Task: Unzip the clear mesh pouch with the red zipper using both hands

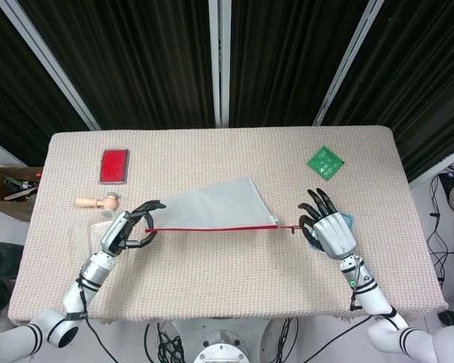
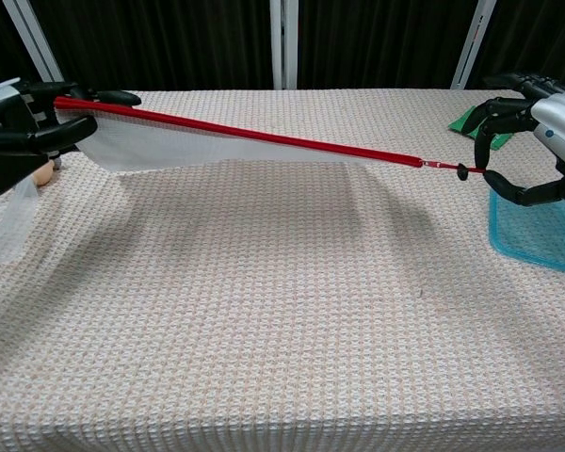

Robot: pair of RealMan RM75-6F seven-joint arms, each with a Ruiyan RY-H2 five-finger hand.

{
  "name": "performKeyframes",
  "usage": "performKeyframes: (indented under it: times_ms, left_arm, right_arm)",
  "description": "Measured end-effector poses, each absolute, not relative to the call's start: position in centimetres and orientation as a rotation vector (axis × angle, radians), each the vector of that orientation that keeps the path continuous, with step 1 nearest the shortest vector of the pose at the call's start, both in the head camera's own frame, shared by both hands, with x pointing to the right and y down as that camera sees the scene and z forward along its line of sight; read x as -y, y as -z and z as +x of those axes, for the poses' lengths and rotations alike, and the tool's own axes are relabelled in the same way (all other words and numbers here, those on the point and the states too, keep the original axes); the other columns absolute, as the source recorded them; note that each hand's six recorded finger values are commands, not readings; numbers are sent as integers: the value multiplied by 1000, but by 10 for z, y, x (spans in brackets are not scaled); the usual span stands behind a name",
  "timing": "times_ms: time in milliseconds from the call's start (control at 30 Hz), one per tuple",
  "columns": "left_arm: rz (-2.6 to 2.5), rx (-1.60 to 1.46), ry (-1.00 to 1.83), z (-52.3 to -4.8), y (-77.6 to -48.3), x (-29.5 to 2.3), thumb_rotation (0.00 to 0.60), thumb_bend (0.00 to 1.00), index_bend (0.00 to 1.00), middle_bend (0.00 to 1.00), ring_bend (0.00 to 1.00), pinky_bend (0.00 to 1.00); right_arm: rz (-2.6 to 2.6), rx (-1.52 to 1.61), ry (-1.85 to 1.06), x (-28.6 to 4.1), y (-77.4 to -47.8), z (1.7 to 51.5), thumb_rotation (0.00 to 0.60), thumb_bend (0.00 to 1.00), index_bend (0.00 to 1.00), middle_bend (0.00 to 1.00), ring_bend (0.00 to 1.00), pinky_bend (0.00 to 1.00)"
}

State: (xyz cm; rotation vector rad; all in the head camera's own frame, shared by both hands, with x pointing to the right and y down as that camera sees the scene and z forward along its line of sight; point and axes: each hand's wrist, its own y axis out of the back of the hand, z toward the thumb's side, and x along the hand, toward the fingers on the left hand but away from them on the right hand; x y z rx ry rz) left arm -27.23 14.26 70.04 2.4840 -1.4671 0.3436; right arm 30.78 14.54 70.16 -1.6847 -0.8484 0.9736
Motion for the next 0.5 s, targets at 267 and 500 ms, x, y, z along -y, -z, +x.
performKeyframes:
  times_ms: [267,500]
  left_arm:
    - [2693,1452,-622,-270,-709,-147,600,395,364,205,117,136]
    - [2979,1376,-1110,-269,-714,-153,600,277,242,159,116,135]
  right_arm:
    - [-1754,830,-1026,-153,-705,305,600,200,232,132,0,0]
    - [-1818,778,-1141,-159,-707,305,600,137,0,31,0,0]
